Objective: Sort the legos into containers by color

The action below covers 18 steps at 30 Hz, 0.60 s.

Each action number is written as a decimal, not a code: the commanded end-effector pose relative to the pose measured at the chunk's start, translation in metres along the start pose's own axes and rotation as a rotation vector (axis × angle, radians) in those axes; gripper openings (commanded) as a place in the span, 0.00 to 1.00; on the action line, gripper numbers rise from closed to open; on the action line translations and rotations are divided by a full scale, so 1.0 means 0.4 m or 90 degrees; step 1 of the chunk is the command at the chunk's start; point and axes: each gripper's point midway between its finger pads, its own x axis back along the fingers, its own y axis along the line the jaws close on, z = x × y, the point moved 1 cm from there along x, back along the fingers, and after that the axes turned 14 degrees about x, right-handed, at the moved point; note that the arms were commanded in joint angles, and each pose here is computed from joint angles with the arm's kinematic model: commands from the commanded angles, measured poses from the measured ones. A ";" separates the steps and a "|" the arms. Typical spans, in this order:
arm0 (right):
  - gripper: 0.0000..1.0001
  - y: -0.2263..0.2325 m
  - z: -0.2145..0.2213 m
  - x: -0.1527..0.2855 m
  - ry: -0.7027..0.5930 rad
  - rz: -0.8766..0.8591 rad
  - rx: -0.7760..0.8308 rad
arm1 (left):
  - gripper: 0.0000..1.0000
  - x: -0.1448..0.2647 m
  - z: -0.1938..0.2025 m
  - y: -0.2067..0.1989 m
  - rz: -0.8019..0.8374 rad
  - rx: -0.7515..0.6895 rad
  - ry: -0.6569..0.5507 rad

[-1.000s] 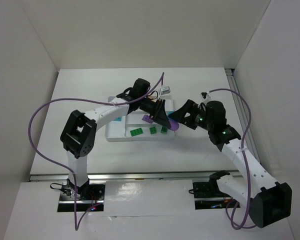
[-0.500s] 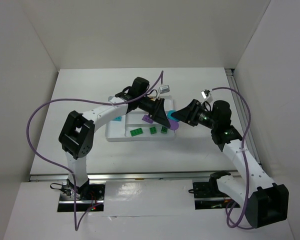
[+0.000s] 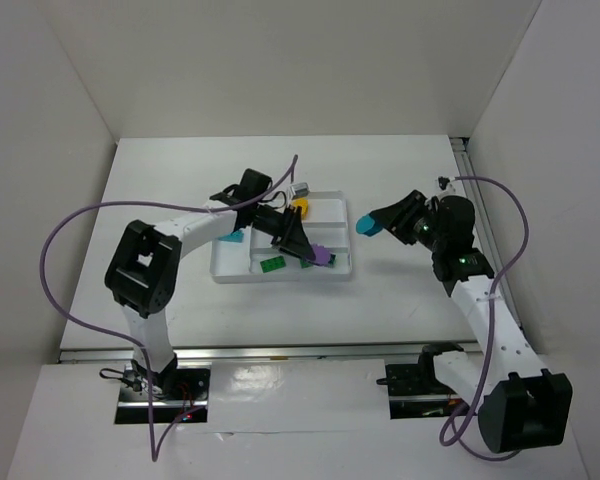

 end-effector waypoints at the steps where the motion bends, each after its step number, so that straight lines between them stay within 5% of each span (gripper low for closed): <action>1: 0.00 -0.004 -0.024 -0.020 -0.007 0.010 -0.004 | 0.00 0.086 -0.026 -0.066 -0.027 -0.070 -0.073; 8: 0.00 -0.013 -0.039 -0.067 0.025 0.027 0.033 | 0.00 0.350 -0.102 0.112 -0.449 0.085 -0.331; 18: 0.00 0.093 0.053 -0.139 0.103 -0.016 0.093 | 0.00 0.380 -0.135 0.099 -0.472 0.093 -0.379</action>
